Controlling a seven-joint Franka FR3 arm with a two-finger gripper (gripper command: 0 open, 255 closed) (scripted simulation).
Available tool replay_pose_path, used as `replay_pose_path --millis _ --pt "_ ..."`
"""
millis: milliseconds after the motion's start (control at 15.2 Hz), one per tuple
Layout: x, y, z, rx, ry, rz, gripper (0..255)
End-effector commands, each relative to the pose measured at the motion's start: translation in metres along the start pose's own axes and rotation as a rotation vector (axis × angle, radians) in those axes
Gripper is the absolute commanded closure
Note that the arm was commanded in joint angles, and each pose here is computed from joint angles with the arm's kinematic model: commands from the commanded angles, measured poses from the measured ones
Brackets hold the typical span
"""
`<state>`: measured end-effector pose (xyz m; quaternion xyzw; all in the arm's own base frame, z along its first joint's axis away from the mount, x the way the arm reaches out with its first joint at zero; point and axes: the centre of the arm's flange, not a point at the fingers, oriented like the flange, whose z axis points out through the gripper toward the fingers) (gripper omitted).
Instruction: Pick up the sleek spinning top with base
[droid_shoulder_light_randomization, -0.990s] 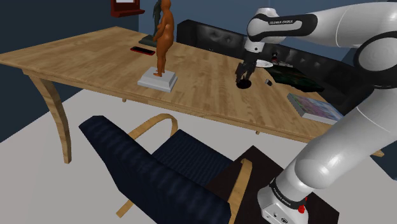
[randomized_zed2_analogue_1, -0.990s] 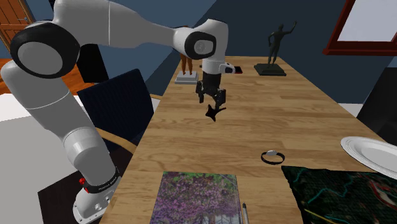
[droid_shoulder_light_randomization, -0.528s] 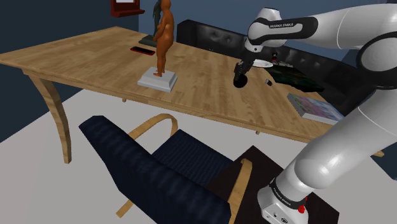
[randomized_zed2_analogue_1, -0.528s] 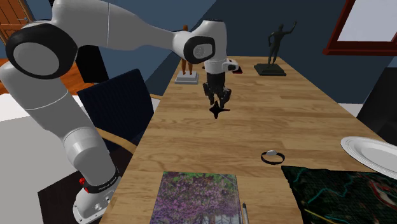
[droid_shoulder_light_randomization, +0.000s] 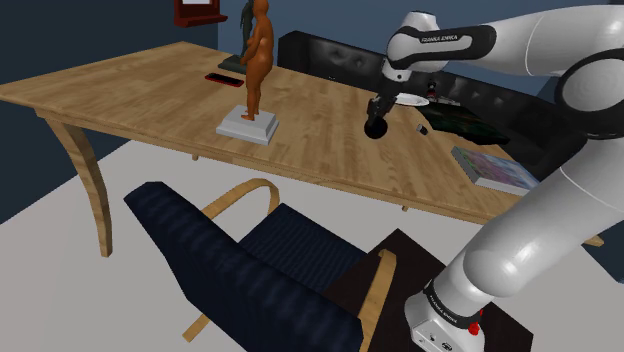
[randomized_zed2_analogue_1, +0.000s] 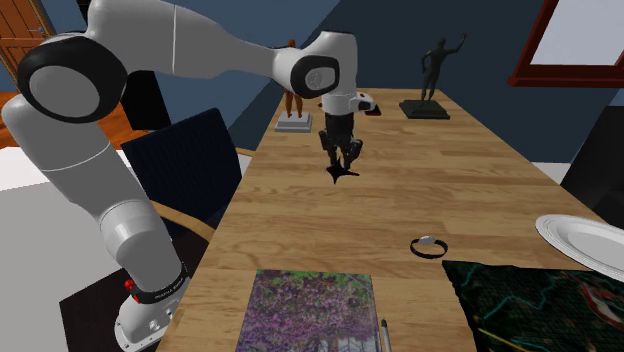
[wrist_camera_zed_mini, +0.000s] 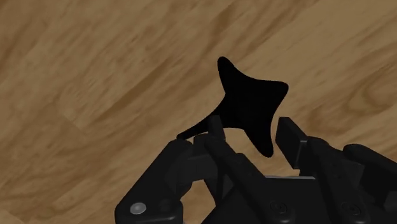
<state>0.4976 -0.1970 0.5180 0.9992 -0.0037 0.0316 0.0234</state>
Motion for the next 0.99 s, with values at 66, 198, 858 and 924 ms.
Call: replay_pose_path --millis 66,198,858,924 --pt "-0.016 -0.009 0.005 0.062 -0.174 -0.006 255" --pt "-0.015 -0.009 -0.005 0.062 -0.174 -0.006 255" --pt "-0.012 -0.006 -0.054 0.062 -0.174 -0.006 255" --pt "-0.012 -0.006 -0.054 0.062 -0.174 -0.006 255"
